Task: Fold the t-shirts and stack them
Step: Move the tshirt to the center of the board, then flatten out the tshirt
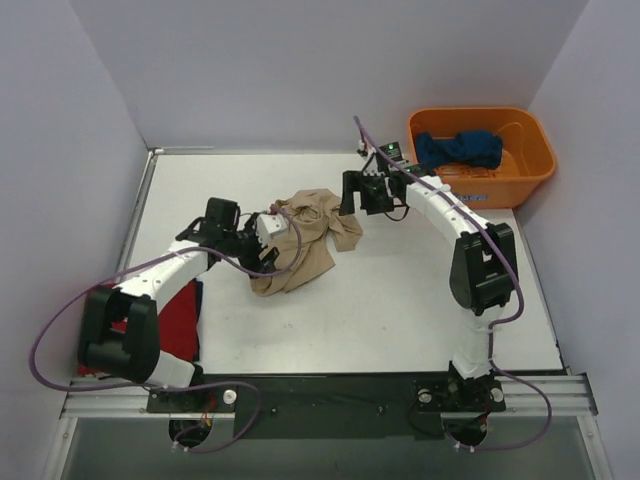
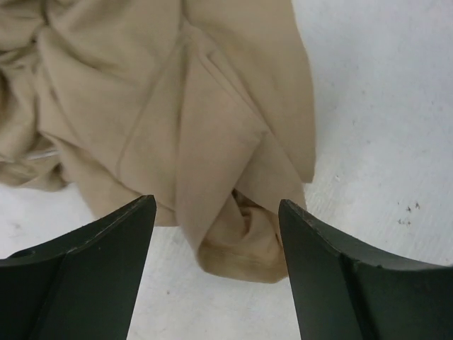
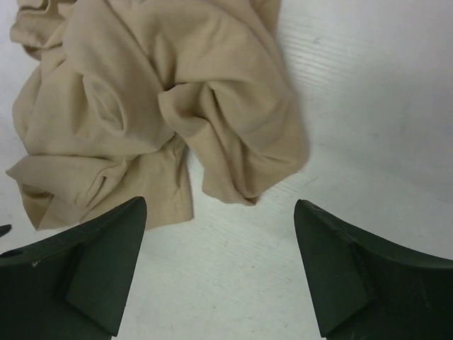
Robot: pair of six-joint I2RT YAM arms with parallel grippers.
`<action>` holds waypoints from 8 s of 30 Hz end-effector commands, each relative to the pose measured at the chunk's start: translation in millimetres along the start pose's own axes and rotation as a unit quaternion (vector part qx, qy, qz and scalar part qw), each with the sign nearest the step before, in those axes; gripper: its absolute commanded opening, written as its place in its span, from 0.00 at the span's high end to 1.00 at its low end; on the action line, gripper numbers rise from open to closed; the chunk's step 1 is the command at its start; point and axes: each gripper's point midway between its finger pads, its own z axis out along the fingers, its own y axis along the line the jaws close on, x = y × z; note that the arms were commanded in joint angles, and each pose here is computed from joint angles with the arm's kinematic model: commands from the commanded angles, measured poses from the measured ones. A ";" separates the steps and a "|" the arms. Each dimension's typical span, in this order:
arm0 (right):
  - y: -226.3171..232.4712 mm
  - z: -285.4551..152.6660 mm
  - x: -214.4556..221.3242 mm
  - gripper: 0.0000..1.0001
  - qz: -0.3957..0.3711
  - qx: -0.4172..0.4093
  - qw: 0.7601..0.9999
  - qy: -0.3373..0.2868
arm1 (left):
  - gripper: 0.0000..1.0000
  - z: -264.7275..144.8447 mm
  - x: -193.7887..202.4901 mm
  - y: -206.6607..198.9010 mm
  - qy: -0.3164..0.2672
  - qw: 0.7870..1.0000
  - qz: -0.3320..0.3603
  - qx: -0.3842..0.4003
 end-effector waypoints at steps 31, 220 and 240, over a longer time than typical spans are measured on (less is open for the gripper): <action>88.1 -321.0 -58.3 1.00 -0.103 -0.046 0.947 -0.300 | 1.00 -269.7 -158.3 9.3 -0.189 0.938 -0.015 -0.291; -127.9 -132.9 115.8 0.36 0.168 0.226 0.958 0.052 | 0.47 -74.3 63.0 -61.2 0.178 0.972 0.135 0.074; -75.9 -68.6 257.2 0.52 0.251 0.151 0.942 0.162 | 0.53 -26.0 139.6 -39.1 0.308 0.935 -0.168 -0.054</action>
